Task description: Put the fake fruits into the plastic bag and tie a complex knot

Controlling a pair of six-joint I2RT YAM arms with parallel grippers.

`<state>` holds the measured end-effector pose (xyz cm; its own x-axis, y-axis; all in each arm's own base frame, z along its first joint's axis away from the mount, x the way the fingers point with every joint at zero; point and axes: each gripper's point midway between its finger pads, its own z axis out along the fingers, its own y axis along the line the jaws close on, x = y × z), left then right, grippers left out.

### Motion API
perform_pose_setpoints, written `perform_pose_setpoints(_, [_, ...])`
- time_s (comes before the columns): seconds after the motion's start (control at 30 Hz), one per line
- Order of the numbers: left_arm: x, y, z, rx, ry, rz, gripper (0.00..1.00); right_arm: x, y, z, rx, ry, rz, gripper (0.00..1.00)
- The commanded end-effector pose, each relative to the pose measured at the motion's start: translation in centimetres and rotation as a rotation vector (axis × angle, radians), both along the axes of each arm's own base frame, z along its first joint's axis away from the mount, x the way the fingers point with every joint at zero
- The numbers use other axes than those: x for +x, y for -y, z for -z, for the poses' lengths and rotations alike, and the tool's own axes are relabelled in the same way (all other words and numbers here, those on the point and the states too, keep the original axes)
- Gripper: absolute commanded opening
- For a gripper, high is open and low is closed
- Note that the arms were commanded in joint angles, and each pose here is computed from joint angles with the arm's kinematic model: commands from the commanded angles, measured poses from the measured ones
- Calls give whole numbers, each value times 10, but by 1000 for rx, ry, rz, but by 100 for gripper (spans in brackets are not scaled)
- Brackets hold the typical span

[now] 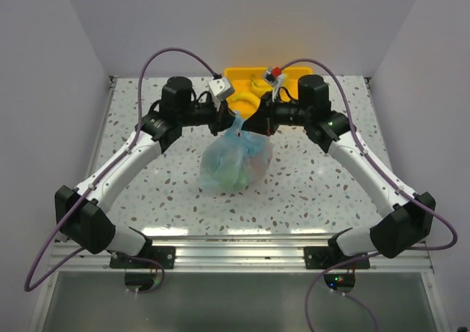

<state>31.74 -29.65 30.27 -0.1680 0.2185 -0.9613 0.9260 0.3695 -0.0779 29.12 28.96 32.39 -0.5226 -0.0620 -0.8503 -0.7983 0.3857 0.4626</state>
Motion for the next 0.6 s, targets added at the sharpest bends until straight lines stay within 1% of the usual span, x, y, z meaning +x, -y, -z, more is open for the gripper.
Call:
perform_pose_setpoints(0.0, [1,7,-17,-124,-37,-52,0,12,-6,-1,44,51,36,0])
perform_pose_setpoints(0.07, [0,6,1,-120,-56,-56,0,20,-4,20,12,74,58,0])
perform_pose_setpoints(0.1, [-4,5,29,-96,-117,-57,0,20,-4,42,-10,50,58,0])
perform_pose_setpoints(0.17, [-3,6,57,-83,-168,-73,0,26,-8,63,-28,34,57,0])
perform_pose_setpoints(0.2, [-7,2,84,-53,-225,-87,0,28,-8,74,-46,23,61,0])
perform_pose_setpoints(0.27, [-6,-3,118,-8,-273,-127,0,34,-7,88,-74,33,73,0])
perform_pose_setpoints(0.3, [-5,-5,126,6,-279,-133,0,34,-4,97,-94,22,88,0])
perform_pose_setpoints(0.4, [-6,-7,133,25,-283,-133,0,28,-2,105,-121,-17,74,0])
perform_pose_setpoints(0.47, [-4,-8,124,13,-258,-132,5,25,0,102,-127,-18,75,3])
perform_pose_setpoints(0.5, [-4,-7,120,14,-245,-129,12,23,2,99,-131,-20,73,10])
perform_pose_setpoints(0.57, [-4,-9,112,31,-245,-128,18,21,3,94,-139,-17,68,16])
